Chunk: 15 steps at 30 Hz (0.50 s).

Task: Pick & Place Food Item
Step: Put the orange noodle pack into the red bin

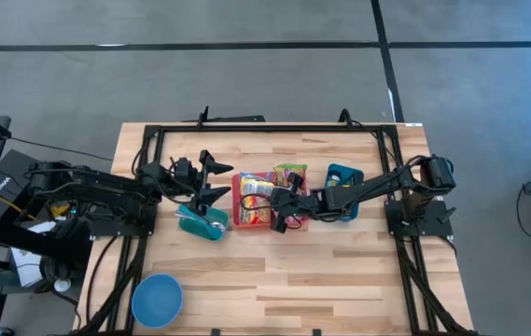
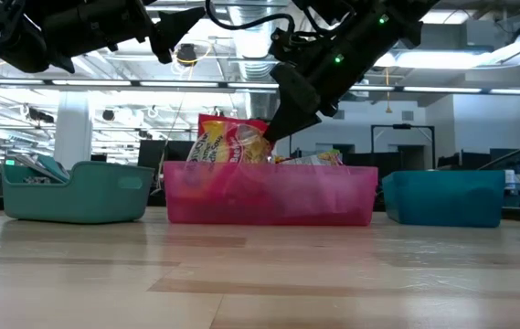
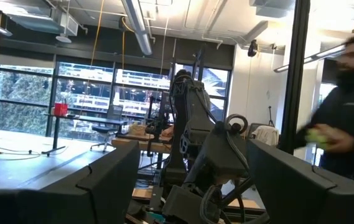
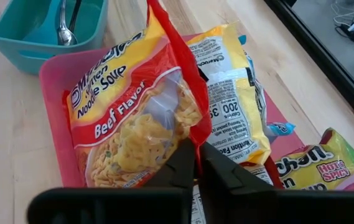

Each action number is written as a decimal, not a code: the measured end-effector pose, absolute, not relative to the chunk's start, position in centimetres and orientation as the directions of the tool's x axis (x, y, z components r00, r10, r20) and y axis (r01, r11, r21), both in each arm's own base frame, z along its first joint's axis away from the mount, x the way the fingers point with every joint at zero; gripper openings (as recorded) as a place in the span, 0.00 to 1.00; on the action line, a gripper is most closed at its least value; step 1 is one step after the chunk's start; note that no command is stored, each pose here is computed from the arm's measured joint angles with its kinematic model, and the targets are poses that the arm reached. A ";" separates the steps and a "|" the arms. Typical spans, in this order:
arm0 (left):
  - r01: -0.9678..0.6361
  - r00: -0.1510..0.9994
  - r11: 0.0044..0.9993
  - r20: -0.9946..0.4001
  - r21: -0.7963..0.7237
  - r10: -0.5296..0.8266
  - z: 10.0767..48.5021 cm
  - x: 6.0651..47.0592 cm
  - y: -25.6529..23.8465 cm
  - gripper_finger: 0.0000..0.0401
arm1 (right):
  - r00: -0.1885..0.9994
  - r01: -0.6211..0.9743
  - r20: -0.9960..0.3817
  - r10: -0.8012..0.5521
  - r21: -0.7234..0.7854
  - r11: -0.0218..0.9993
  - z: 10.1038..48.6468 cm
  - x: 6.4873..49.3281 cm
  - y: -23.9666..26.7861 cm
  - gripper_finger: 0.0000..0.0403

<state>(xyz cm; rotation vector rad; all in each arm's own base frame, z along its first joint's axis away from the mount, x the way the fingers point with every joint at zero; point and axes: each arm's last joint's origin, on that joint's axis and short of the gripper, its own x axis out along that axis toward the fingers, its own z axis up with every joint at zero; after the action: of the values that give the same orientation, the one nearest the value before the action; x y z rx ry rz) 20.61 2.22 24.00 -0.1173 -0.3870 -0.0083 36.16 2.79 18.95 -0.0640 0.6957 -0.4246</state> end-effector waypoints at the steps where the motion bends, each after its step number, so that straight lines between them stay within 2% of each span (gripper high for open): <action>1: 0.030 0.926 0.993 0.377 -0.112 0.014 24.0 20.6 2.2 0.72 | 0.686 0.358 -0.608 -0.400 -0.197 0.913 18.9 36.2 2.8 0.04; 9: 0.031 0.926 0.993 0.377 -0.113 0.014 24.0 20.6 2.2 0.72 | 0.686 0.358 -0.607 -0.401 -0.198 0.913 19.0 36.2 2.8 0.22; 15: 0.031 0.926 0.993 0.377 -0.113 0.014 24.0 20.6 2.2 0.72 | 0.688 0.344 -0.604 -0.402 -0.216 0.914 19.5 35.9 2.7 0.29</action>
<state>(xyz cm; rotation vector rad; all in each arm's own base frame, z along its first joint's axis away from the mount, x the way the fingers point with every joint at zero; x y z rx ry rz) 20.61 2.22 24.00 -0.1175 -0.3870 -0.0083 35.86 2.65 19.52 -0.0880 0.6968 -0.4184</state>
